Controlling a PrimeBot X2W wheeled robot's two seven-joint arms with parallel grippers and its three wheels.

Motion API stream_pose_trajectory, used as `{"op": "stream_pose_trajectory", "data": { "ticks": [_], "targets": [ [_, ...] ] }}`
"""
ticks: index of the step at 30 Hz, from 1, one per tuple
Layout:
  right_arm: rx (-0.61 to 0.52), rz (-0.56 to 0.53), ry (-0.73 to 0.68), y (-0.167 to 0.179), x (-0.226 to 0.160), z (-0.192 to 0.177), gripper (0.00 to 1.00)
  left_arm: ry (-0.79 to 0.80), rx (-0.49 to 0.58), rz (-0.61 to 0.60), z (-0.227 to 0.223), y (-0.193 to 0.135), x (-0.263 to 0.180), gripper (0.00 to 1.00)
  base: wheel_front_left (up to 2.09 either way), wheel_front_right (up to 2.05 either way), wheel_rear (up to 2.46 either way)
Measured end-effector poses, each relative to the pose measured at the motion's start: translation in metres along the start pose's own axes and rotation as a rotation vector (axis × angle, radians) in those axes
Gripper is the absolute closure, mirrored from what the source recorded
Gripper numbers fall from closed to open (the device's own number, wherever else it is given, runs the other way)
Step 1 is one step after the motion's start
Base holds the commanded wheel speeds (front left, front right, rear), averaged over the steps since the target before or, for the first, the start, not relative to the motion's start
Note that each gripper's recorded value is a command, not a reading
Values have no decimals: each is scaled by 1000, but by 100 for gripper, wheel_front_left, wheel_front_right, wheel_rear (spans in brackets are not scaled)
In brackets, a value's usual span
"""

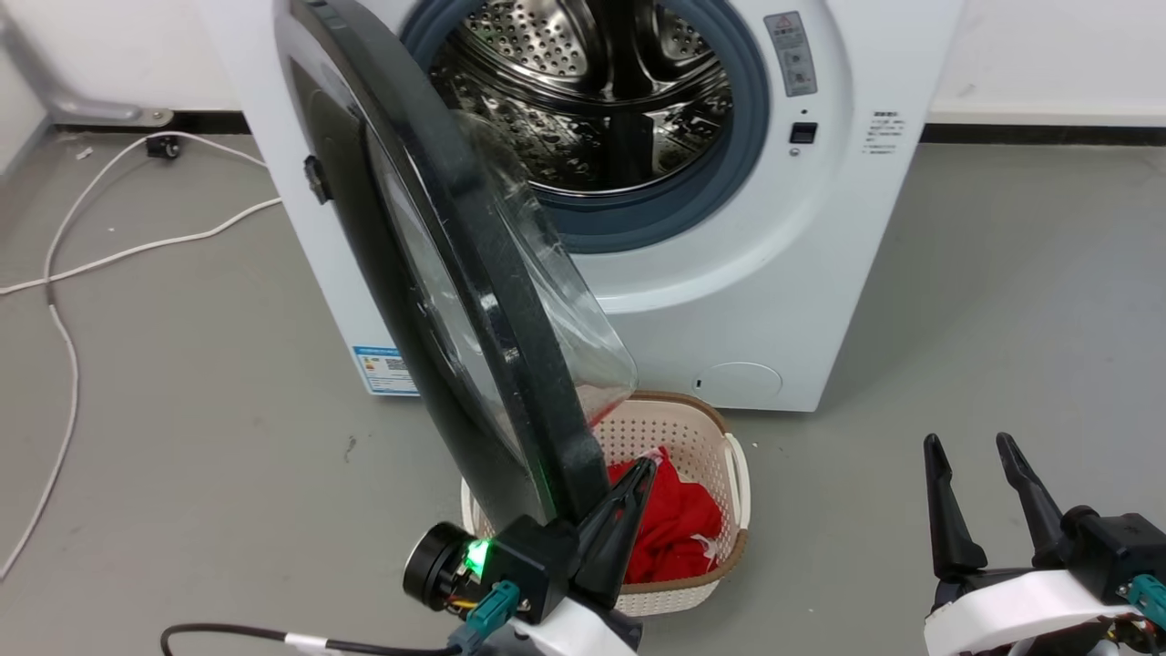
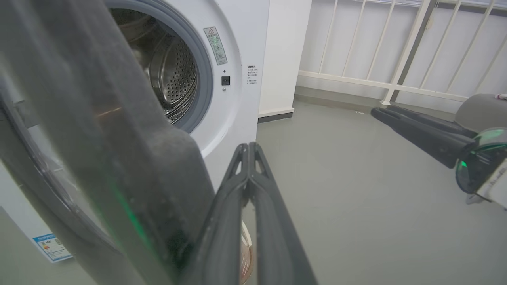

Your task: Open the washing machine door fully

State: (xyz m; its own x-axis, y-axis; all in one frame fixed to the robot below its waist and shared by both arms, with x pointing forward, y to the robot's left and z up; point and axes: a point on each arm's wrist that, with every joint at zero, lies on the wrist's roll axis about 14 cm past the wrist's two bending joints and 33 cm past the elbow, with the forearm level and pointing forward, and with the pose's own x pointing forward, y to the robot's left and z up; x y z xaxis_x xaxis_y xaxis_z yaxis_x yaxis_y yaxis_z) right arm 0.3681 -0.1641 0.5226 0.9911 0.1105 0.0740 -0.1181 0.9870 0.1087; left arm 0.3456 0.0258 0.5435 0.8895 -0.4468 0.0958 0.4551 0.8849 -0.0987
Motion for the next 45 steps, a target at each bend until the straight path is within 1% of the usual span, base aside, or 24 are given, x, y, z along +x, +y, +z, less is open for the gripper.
{"op": "stream_pose_trajectory", "data": {
  "ticks": [12, 17, 25, 32, 38, 45],
  "targets": [
    [2, 96, 9, 30, 14, -2, 0, 14, 11, 158, 4, 32, -42, 100, 0, 0, 0],
    [5, 141, 11, 45, 21, -3, 0, 29, 8, 242, 1, 46, -64, 100, 0, 0, 0],
    [8, 222, 30, 72, 31, -8, 0, 53, 26, 393, -1, 76, -99, 100, 0, 0, 0],
    [12, 297, 40, 98, 40, -12, 0, 41, 41, 548, 4, 105, -131, 100, 0, 0, 0],
    [15, 357, 46, 120, 46, -13, 0, 30, 73, 687, 10, 133, -164, 100, 0, 0, 0],
    [13, 387, 65, 130, 51, -19, 0, 13, 127, 771, 19, 165, -178, 100, 0, 0, 0]
  ]
}}
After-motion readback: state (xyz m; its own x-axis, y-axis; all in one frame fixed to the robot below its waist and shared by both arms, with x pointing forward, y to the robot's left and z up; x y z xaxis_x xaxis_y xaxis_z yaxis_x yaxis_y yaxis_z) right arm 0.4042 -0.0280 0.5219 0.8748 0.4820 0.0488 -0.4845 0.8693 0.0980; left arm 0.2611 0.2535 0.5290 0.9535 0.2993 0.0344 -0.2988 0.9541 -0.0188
